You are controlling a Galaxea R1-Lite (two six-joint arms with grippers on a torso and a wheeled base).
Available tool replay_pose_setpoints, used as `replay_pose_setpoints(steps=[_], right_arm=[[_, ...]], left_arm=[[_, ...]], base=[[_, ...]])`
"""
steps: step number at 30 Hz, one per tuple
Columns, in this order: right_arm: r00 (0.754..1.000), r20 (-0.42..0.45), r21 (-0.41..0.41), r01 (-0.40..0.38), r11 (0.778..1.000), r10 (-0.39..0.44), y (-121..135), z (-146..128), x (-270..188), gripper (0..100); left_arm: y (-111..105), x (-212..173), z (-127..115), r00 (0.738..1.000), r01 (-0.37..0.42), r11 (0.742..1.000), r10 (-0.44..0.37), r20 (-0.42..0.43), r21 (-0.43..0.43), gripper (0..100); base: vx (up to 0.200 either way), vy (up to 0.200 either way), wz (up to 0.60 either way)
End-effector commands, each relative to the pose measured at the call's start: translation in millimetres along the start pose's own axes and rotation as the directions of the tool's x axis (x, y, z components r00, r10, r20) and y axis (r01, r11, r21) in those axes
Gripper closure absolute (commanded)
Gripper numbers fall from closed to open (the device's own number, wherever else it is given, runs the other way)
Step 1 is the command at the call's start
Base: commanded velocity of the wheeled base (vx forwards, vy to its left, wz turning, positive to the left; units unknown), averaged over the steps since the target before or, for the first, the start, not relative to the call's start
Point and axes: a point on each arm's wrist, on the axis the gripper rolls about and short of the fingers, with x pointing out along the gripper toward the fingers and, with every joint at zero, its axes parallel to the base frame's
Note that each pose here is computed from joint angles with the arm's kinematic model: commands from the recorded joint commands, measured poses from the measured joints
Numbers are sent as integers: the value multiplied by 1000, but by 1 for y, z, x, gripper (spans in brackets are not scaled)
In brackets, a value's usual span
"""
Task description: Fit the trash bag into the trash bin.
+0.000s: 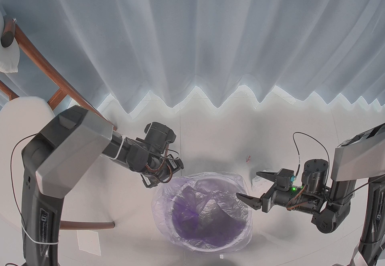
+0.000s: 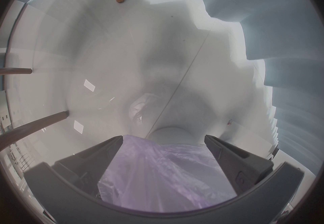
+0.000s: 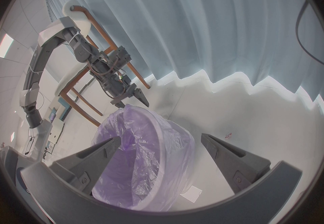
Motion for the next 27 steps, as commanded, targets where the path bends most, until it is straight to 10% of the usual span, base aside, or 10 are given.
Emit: replay_pose_setpoints(steps=[1, 13, 21, 27], right_arm=[[999, -8, 17, 45, 999, -45, 0, -2, -2, 0], [997, -22, 45, 79, 996, -78, 0, -4, -1, 0], [996, -22, 54, 92, 994, -91, 1, -4, -1, 0], [995, -31, 66, 92, 994, -90, 2, -5, -4, 0]], left_arm=[[8, -54, 10, 999, 31, 999, -30, 40, -25, 0], [18, -169, -29, 986, 162, 979, -167, 30, 127, 0], [37, -146, -66, 994, 95, 903, -61, -95, 419, 0], [39, -113, -74, 991, 54, 879, 11, -133, 473, 0]], base=[[0, 0, 0], [0, 0, 0], [0, 0, 0], [0, 0, 0]])
